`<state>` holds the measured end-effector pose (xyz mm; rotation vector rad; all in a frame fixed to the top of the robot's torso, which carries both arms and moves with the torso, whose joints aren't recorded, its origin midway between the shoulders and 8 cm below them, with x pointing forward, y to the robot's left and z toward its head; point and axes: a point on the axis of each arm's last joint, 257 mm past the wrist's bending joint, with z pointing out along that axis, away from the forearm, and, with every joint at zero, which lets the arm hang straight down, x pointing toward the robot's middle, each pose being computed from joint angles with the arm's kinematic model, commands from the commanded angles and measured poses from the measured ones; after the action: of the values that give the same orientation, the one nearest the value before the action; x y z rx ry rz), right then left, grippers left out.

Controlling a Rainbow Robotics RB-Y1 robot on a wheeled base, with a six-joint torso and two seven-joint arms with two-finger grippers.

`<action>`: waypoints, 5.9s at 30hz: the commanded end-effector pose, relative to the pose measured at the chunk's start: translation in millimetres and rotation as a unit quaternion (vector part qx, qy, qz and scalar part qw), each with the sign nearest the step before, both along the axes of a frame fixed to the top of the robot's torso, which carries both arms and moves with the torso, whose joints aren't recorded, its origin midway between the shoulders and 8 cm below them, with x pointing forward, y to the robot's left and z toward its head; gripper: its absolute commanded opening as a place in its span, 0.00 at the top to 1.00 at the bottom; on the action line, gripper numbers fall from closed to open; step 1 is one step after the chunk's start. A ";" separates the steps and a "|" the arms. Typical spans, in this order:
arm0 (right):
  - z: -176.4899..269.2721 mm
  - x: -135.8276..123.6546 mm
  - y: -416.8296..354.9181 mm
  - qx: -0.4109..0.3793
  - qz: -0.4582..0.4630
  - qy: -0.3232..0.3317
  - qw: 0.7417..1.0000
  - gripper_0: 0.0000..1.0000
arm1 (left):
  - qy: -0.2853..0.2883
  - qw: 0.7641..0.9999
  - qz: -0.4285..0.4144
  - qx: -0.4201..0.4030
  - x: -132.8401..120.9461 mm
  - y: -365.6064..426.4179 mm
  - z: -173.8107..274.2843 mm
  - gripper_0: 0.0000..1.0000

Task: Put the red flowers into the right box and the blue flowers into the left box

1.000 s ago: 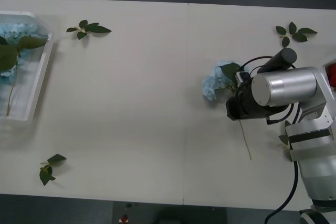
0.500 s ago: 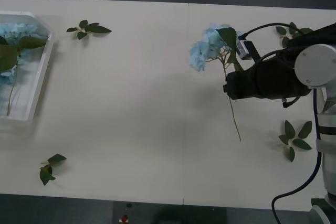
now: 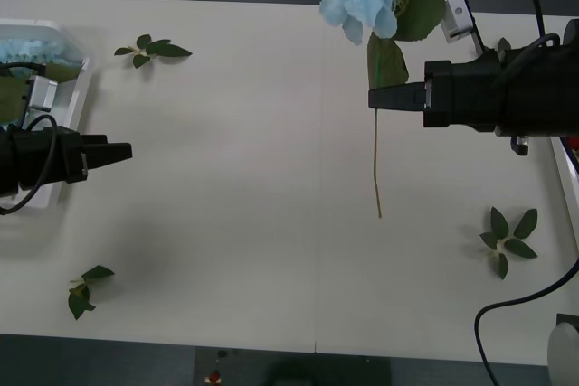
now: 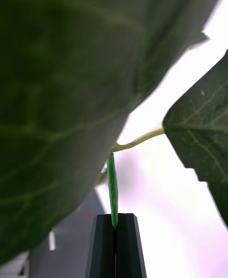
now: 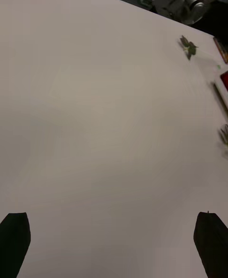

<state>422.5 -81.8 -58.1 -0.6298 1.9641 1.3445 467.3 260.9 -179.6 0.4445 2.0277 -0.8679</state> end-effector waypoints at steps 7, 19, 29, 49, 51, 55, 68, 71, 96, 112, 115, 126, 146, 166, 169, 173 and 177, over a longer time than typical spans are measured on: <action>72.0 -1.8 22.3 0.083 0.058 -0.048 0.994 1.00 | -0.005 0.990 -0.084 -0.109 -28.4 -86.0 90.6 0.00; 109.0 -3.8 55.9 0.141 0.086 -0.066 0.984 1.00 | -0.005 0.980 -0.126 -0.156 -71.2 -178.1 137.2 0.00; 112.2 -3.4 58.2 0.147 0.086 -0.071 0.983 1.00 | -0.012 0.970 -0.147 -0.191 -72.5 -261.1 162.1 0.00; 112.2 -3.4 58.2 0.147 0.086 -0.071 0.983 1.00 | -0.020 0.964 -0.184 -0.191 -89.8 -320.2 167.6 1.00; 112.2 -3.4 58.2 0.147 0.086 -0.071 0.983 1.00 | -0.017 0.964 -0.183 -0.192 -89.8 -320.0 167.1 1.00; 112.2 -3.4 58.2 0.147 0.086 -0.071 0.983 1.00 | -0.017 0.964 -0.183 -0.191 -89.4 -319.8 167.2 1.00; 112.2 -3.4 58.2 0.147 0.086 -0.071 0.983 0.53 | -0.028 0.971 -0.165 -0.173 -78.8 -313.2 161.0 1.00; 112.2 -3.4 58.2 0.147 0.086 -0.071 0.983 0.11 | -0.032 0.973 -0.159 -0.162 -74.4 -307.7 157.3 1.00; 112.2 -3.4 58.2 0.147 0.086 -0.071 0.983 0.00 | 0.084 0.995 0.039 -0.041 -40.9 -7.2 120.4 1.00; 94.7 -8.4 -24.3 0.141 0.044 -0.083 0.986 0.00 | 0.123 0.950 0.287 0.010 -35.4 210.8 59.4 1.00; 85.5 -8.8 -53.8 0.123 0.049 -0.106 0.986 0.00 | 0.121 0.934 0.334 0.034 -35.0 244.0 45.9 1.00; 40.3 -10.1 -130.6 0.015 0.095 -0.240 0.966 0.00 | 0.109 0.900 0.407 0.110 -35.6 299.3 26.2 1.00; -6.7 -10.6 -174.6 -0.136 0.125 -0.315 0.931 0.00 | 0.091 0.909 0.394 0.097 -25.3 287.7 30.9 0.20; -6.2 -16.2 -173.5 -0.145 0.139 -0.318 0.927 0.00 | -0.047 0.966 0.227 0.114 34.7 86.8 97.5 0.04; -6.2 -16.2 -173.5 -0.145 0.139 -0.318 0.927 0.00 | -0.070 0.972 0.199 0.106 41.9 43.7 81.1 0.04; -6.2 -16.2 -173.5 -0.145 0.139 -0.318 0.927 0.00 | -0.099 0.978 0.162 0.082 42.7 -8.1 65.5 0.04; -6.2 -16.2 -173.5 -0.145 0.139 -0.318 0.927 0.00 | -0.133 0.981 0.106 0.089 28.5 -56.6 61.2 0.04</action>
<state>405.1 -251.7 -84.2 -1.2816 1.5902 0.9074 501.0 219.2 -147.0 0.2887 1.9500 -0.5198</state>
